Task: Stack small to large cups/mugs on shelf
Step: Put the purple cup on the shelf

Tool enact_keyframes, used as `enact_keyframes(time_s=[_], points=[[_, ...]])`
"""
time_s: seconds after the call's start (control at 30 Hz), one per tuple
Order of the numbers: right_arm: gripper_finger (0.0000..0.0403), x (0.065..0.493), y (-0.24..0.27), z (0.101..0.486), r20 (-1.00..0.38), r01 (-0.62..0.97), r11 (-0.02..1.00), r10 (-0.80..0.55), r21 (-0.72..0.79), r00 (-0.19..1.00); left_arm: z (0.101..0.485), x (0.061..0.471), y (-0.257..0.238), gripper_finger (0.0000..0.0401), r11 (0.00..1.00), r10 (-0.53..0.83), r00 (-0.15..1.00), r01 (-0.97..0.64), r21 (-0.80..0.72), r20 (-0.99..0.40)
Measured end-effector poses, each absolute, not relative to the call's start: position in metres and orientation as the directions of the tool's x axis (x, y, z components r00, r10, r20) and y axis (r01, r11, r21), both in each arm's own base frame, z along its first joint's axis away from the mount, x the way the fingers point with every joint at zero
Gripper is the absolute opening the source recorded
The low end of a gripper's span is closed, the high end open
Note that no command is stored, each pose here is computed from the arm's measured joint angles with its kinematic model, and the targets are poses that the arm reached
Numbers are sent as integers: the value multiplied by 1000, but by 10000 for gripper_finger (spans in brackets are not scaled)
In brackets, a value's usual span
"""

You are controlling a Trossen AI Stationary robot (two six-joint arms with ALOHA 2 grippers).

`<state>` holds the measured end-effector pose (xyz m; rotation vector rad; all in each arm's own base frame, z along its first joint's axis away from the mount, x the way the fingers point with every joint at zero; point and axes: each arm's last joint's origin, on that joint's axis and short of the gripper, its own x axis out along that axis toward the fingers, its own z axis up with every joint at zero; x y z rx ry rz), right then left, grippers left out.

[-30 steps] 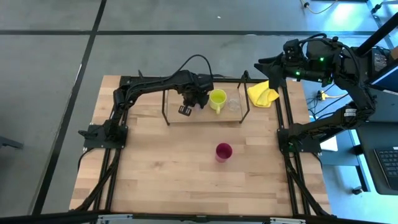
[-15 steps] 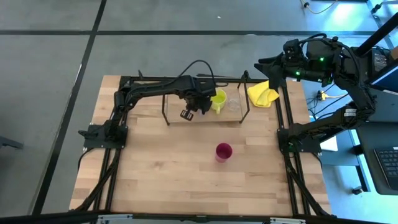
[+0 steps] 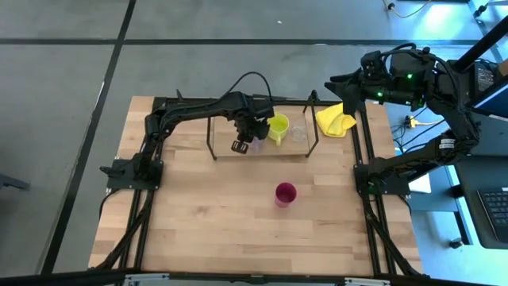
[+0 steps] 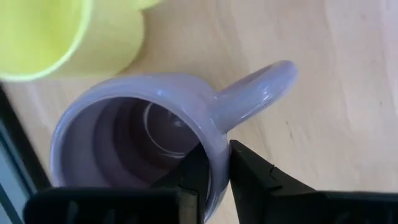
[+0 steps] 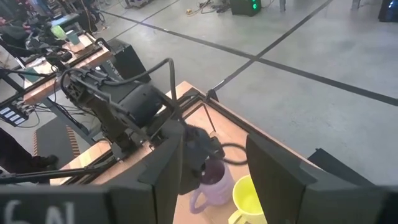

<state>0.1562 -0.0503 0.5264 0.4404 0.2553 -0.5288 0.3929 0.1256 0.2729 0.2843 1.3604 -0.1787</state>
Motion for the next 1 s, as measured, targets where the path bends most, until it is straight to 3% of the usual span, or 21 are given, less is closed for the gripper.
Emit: enact_keyframes(time_s=[0.4,1.0], points=[[179,156,-50,526,-348,537,774,-428,335,834,273,391,130,114,958,44,202,270,98,-978],[179,156,-50,526,-349,542,772,-434,331,831,274,396,132,112,917,62,247,368,153,-967]])
